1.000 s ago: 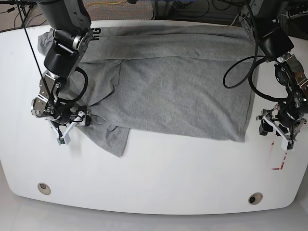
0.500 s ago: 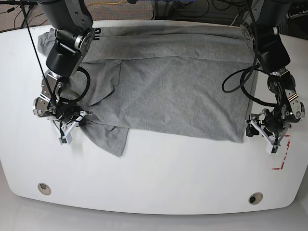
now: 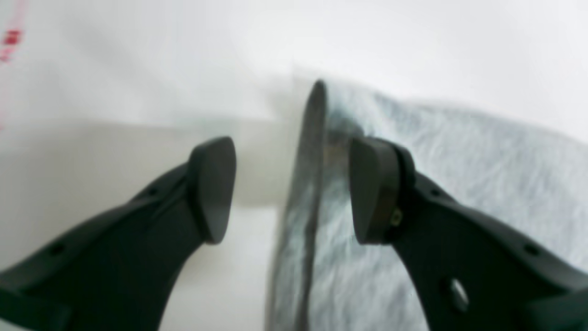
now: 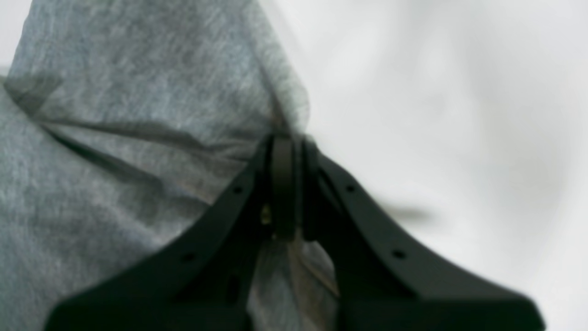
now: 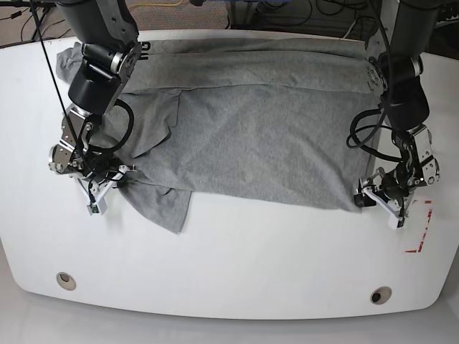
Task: Fold the T-shirt properly
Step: 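Grasp the shirt hem corners with both grippers, then fold the hem up over the shirt toward the collar with both grippers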
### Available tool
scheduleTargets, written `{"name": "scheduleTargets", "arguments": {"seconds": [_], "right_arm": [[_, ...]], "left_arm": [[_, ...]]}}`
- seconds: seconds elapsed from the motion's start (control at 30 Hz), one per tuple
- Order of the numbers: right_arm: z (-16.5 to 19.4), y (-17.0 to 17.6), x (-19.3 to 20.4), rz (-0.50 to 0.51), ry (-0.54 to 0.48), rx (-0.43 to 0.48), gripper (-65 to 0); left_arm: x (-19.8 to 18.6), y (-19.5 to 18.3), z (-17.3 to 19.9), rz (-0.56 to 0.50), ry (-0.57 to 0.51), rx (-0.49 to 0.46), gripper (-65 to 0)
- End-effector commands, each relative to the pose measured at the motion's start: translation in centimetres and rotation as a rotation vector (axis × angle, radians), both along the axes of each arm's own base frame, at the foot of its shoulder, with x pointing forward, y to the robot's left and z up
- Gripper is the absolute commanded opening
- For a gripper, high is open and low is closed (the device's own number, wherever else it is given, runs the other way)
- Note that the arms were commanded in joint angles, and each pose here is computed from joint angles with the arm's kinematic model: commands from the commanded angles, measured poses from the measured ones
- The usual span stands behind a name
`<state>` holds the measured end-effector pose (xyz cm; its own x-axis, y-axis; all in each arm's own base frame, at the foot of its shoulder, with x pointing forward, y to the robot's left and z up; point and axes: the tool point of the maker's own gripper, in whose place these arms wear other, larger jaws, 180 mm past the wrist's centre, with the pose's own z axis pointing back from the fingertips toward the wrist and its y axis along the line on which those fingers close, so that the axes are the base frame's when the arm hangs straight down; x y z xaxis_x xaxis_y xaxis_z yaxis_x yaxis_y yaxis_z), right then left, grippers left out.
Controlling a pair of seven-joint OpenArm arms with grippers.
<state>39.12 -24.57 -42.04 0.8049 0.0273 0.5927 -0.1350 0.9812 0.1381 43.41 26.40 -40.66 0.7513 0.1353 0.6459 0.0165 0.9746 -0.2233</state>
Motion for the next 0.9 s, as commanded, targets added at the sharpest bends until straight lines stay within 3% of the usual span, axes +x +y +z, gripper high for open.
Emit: {"name": "scheduleTargets", "arguments": {"seconds": [0.0, 0.23, 0.5, 0.57, 0.87], "right_arm": [[1.8, -0.6, 1.4, -0.006, -0.052, -0.012, -62.5], [1.9, -0.6, 1.5, -0.005, -0.052, -0.012, -62.6], [3.0, -1.0, 1.9, -0.004, -0.081, -0.039, -62.8], [3.2, -0.7, 2.1, 0.012, -0.085, -0.050, -62.8], [5.2, 1.0, 3.1, 0.110, -0.130, -0.136, -62.9]], "left_arm": [[1.3, 0.6, 1.6, 0.006, -0.039, 0.002, -27.8], [1.6, -1.8, 1.1, -0.052, -0.026, 0.004, -29.9], [1.7, -4.7, 0.4, -0.123, -0.011, 0.011, -57.9], [1.8, -5.2, 0.5, -0.130, -0.014, 0.009, -61.2], [2.2, -5.0, 1.1, -0.124, -0.038, 0.012, -65.0]]}}
